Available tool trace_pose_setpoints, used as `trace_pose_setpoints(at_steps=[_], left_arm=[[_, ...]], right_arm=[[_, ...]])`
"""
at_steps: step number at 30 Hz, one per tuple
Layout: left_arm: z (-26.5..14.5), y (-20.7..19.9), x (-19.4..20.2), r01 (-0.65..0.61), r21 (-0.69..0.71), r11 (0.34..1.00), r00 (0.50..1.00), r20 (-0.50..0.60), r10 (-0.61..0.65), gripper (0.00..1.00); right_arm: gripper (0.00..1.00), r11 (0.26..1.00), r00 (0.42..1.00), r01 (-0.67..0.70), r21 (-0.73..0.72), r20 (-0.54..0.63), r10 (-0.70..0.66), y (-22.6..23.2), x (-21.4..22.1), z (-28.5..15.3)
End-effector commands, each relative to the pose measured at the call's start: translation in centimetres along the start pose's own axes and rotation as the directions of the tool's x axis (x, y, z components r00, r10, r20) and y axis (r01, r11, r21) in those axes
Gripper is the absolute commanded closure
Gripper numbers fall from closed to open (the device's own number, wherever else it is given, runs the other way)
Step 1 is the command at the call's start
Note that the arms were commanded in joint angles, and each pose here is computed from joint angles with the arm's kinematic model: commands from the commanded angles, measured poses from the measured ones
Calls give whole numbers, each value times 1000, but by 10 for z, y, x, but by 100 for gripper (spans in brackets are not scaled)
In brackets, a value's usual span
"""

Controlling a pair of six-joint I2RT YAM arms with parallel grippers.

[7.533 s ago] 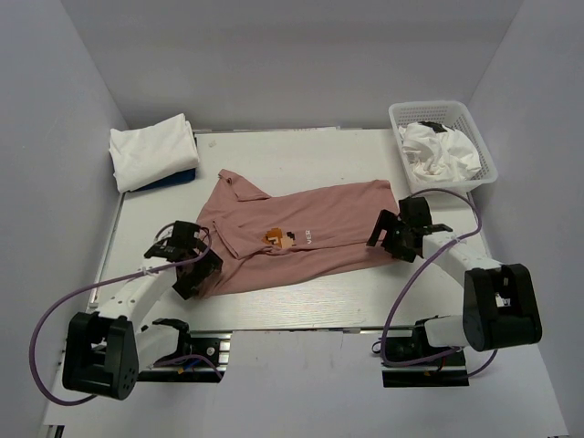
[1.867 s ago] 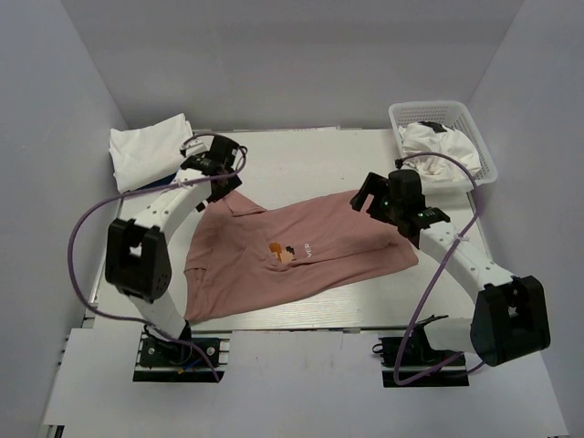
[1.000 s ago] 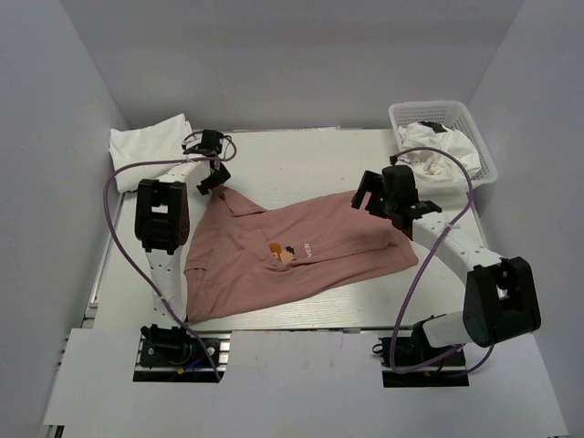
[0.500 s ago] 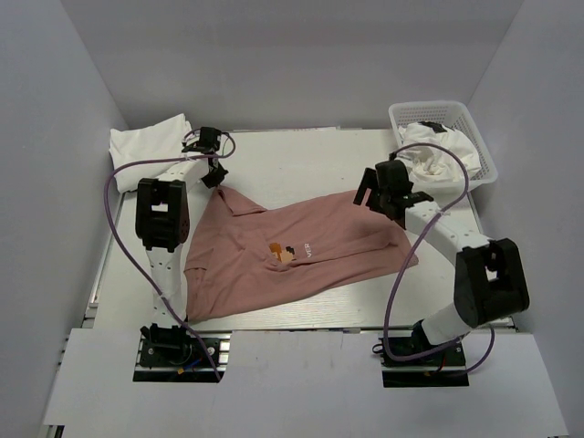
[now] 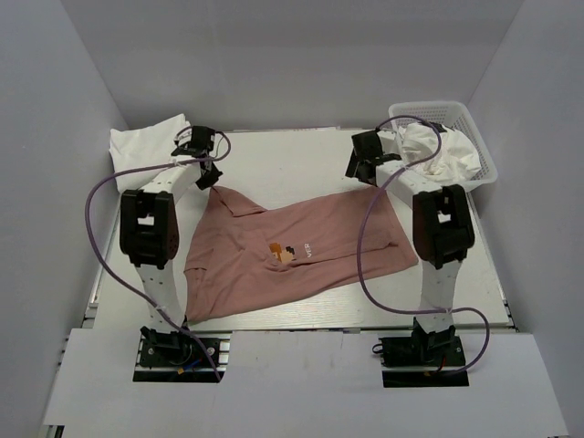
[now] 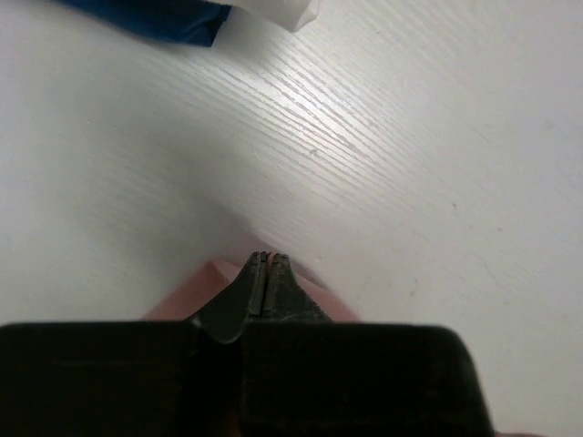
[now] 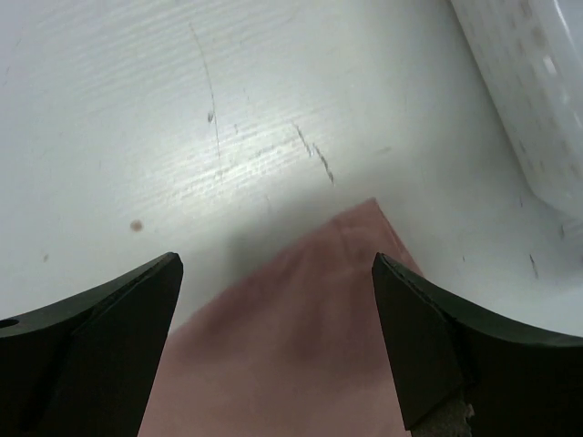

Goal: Fold and stack the t-shirts

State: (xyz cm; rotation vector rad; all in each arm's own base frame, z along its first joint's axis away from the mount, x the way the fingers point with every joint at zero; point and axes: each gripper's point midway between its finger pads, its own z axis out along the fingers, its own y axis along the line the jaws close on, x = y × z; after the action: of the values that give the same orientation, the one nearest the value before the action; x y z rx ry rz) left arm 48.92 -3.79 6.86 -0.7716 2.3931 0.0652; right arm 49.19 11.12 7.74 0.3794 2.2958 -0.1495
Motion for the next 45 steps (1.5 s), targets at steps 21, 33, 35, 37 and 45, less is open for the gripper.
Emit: trace_pose_setpoints(at_steps=[21, 33, 35, 37, 45], left_arm=[[-85, 2, 8, -80, 178, 981, 997, 21, 78, 100], [-111, 20, 32, -60, 225, 973, 998, 2, 61, 100], [-119, 24, 36, -46, 240, 970, 999, 0, 47, 100], [-123, 29, 52, -38, 261, 965, 998, -34, 48, 100], [-156, 55, 105, 62, 351, 934, 993, -112, -23, 100]], right_arm=[[23, 962, 991, 97, 254, -116, -70, -43, 23, 39], [86, 970, 992, 91, 227, -106, -68, -36, 18, 32], [88, 971, 993, 86, 221, -96, -67, -39, 16, 28], [93, 979, 997, 63, 193, -57, -53, -36, 6, 18], [98, 998, 1000, 27, 52, 13, -27, -38, 9, -15]])
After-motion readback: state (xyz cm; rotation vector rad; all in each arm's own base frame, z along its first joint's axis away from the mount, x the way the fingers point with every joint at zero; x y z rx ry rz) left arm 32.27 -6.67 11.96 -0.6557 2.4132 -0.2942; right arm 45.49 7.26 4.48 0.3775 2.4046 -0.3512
